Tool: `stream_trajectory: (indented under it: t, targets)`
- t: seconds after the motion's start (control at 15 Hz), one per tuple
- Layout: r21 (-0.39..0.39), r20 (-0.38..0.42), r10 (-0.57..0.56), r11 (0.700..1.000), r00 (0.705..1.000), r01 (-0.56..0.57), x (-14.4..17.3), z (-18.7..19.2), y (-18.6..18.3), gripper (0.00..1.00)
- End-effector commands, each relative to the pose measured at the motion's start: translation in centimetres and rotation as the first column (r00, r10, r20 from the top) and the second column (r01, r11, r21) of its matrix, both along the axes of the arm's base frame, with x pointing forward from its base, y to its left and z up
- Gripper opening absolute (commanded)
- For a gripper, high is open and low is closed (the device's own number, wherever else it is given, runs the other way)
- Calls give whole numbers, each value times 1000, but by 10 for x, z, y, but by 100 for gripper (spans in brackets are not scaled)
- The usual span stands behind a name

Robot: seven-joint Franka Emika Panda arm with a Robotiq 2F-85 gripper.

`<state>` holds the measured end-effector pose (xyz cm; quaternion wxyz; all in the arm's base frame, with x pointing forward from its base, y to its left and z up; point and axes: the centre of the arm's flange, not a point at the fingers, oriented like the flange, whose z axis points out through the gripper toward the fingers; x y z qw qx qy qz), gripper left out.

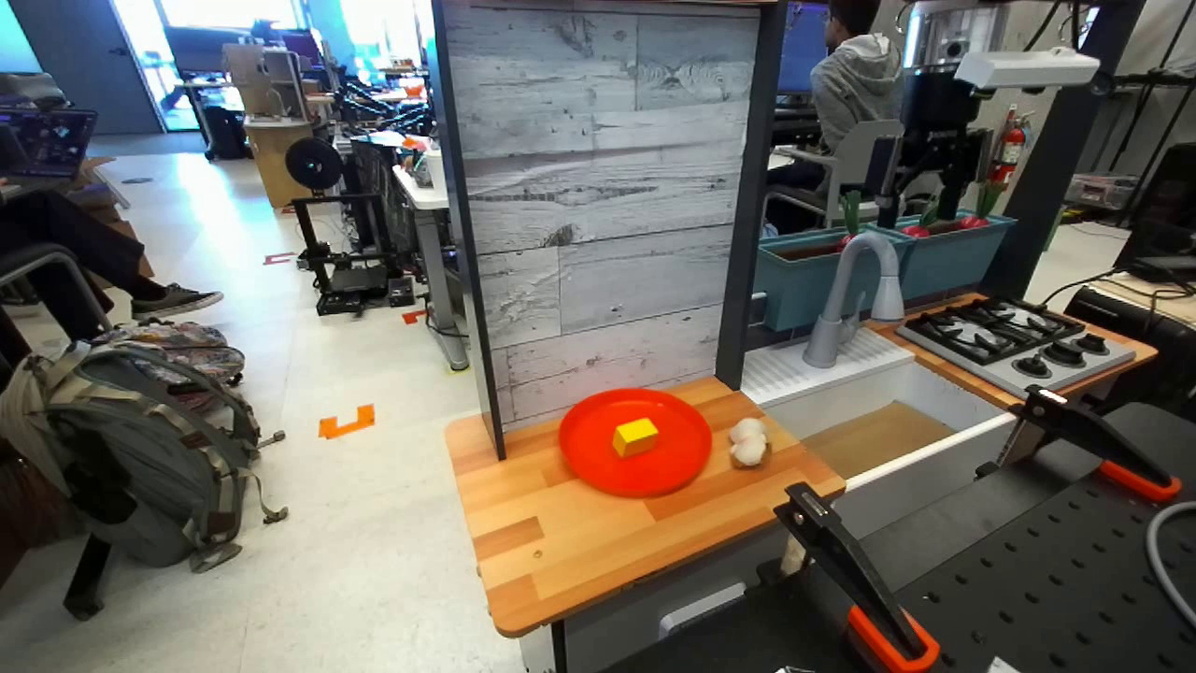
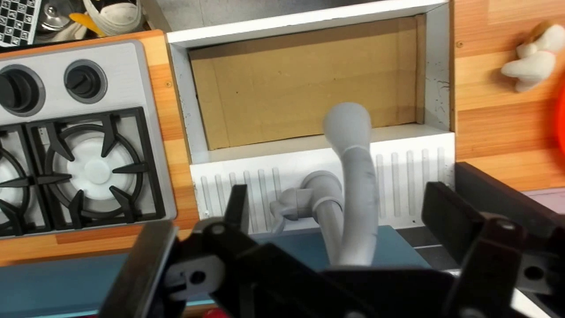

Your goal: Center the faucet

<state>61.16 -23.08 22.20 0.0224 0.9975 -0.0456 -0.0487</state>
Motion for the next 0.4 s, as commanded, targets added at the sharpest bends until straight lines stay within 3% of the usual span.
stream_trajectory:
  t: [0.0, 0.2, 0.27, 0.33]
  targets:
    - [72, 75, 5, 997, 997, -11, -47, 55, 24, 100]
    - [108, 91, -3, 994, 996, -7, -68, 88, 52, 100]
    - [81, 66, -13, 997, 998, 7, -35, 63, 31, 100]
    - [85, 74, -9, 996, 997, 3, -42, 73, 38, 100]
